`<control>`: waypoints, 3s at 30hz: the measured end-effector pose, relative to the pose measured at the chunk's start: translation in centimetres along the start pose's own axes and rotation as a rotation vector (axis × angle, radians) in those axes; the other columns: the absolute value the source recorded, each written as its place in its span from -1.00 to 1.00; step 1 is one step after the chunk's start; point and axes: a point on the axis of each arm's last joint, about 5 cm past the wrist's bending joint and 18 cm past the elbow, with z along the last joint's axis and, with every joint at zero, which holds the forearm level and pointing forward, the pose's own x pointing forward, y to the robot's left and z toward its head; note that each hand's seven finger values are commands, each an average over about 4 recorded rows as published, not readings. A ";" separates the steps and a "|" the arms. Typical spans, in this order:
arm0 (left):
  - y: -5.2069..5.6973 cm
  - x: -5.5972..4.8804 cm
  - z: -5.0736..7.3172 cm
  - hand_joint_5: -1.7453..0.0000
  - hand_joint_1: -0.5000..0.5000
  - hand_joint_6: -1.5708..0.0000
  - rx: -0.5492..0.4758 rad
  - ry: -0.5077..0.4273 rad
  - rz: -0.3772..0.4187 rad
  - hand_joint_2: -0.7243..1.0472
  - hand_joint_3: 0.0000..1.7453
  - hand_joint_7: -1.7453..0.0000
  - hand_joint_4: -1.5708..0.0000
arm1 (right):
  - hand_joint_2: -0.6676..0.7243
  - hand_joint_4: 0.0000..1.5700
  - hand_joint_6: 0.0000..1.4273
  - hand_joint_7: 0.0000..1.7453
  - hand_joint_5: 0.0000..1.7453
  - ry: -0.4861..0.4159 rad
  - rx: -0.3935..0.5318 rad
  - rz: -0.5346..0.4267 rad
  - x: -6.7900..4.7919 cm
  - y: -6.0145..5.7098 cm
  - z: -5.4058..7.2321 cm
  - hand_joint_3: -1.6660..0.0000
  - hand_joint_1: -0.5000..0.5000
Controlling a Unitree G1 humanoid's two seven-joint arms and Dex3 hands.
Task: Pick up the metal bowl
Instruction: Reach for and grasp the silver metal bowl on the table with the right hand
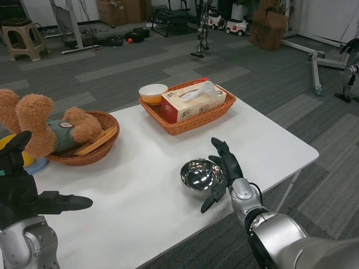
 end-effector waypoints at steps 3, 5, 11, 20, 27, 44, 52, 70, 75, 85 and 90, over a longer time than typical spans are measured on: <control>0.0 0.0 0.0 -0.41 -0.91 1.00 0.000 0.000 0.000 -0.90 -1.00 0.92 -0.43 | 0.64 -1.00 -1.00 -0.64 -0.06 0.004 -0.003 0.005 0.1 0.1 0.0 0.76 -0.83; 0.0 0.0 0.0 -0.41 -0.91 1.00 0.000 0.000 0.000 -0.85 -1.00 0.92 -0.43 | 0.45 -1.00 -1.00 -0.56 0.17 0.011 -0.006 0.008 0.1 0.1 0.0 0.48 -0.79; 0.0 0.0 0.0 -0.41 -0.91 1.00 0.000 0.001 0.001 -0.90 -1.00 0.92 -0.43 | 0.16 -1.00 -1.00 -0.40 0.64 0.030 -0.018 0.015 0.0 0.2 -0.2 -0.10 -0.65; 0.0 -0.1 0.0 -0.41 -0.91 1.00 0.001 0.002 0.002 -0.90 -1.00 0.92 -0.43 | -0.20 -1.00 -1.00 -0.28 0.86 0.041 -0.046 0.030 0.0 0.4 -0.2 -0.57 -0.50; 0.1 -0.1 0.0 -0.41 -0.91 1.00 0.001 0.003 0.003 -0.90 -1.00 0.92 -0.43 | -0.27 -1.00 -1.00 -0.28 0.94 0.040 -0.064 0.048 0.1 0.6 -0.1 -0.62 -0.42; 0.1 -0.2 0.0 -0.41 -0.91 1.00 0.002 0.004 0.004 -0.90 -1.00 0.92 -0.43 | -0.45 -0.61 -1.00 0.18 0.83 0.030 -0.094 0.075 0.2 0.8 0.0 -0.71 0.08; 0.1 -0.2 0.0 -0.41 -0.91 1.00 0.002 0.004 0.004 -0.90 -1.00 0.92 -0.43 | -0.45 0.41 -1.00 0.52 0.44 0.028 -0.095 0.071 0.3 0.6 0.1 -0.71 0.25; 0.1 -0.2 0.0 -0.41 -0.91 1.00 0.001 0.005 0.004 -0.90 -1.00 0.92 -0.43 | -0.45 0.55 -1.00 0.96 0.22 -0.018 -0.110 0.098 0.5 0.6 0.7 -0.62 0.33; 0.1 -0.2 0.0 -0.41 -0.91 1.00 0.001 0.005 0.004 -0.90 -1.00 0.92 -0.43 | -0.45 0.60 -1.00 1.00 0.22 -0.035 -0.108 0.102 0.6 0.7 0.9 -0.62 0.40; 0.0 -0.2 0.0 -0.41 -0.91 1.00 0.000 0.005 0.005 -0.90 -1.00 0.92 -0.43 | -0.45 0.54 -1.00 1.00 0.22 -0.044 -0.107 0.103 0.7 0.7 1.0 -0.62 0.42; 0.0 -0.2 -0.1 -0.41 -0.91 1.00 -0.001 0.006 0.005 -0.90 -1.00 0.92 -0.43 | -0.45 0.43 -1.00 1.00 0.33 -0.047 -0.106 0.102 0.7 0.7 1.1 -0.62 0.42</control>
